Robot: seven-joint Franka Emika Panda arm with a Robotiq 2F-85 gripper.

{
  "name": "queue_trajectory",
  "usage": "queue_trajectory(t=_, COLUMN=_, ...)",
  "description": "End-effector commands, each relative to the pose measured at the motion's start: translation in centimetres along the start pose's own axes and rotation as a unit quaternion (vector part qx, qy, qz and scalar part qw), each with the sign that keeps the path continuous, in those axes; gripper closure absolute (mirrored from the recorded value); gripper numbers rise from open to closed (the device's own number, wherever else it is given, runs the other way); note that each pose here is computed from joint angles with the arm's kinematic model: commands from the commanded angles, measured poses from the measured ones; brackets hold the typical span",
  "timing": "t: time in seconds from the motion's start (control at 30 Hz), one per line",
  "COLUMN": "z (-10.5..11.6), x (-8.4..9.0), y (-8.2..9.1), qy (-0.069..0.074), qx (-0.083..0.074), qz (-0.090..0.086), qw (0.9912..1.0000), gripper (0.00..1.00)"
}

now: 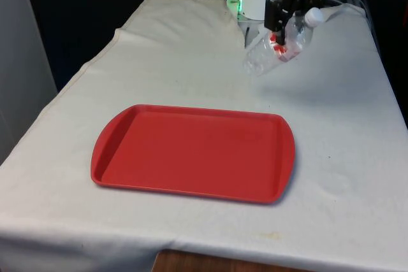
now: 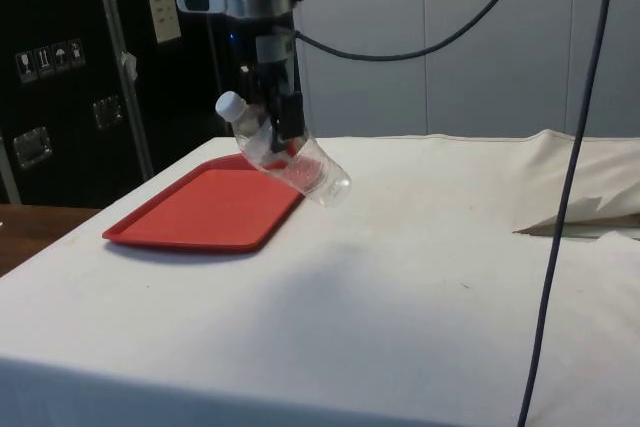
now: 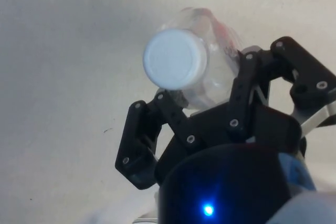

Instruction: Place the bottle upright on the tray.

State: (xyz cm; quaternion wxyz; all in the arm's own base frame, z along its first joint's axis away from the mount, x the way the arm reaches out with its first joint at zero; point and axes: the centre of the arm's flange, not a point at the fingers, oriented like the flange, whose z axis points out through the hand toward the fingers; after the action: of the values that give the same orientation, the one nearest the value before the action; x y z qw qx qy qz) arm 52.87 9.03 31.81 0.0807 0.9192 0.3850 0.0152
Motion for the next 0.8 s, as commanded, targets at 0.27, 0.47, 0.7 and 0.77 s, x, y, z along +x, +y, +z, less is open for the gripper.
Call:
queue_trajectory(t=0.27, z=-1.0, x=-1.1, y=1.1, qy=0.028, qx=0.011, qz=0.007, qw=0.99954, gripper=0.66)
queue_trajectory(t=0.47, z=-1.3, x=-1.8, y=2.1, qy=0.041, qx=0.019, qz=0.011, qw=0.99894, gripper=0.66)
queue_trajectory(t=0.7, z=-1.5, x=-2.9, y=3.4, qy=0.059, qx=0.03, qz=0.016, qw=0.9977, gripper=0.66)
queue_trajectory(t=0.77, z=-1.4, x=-2.8, y=3.5, qy=0.052, qx=0.03, qz=0.016, qw=0.99809, gripper=0.66)
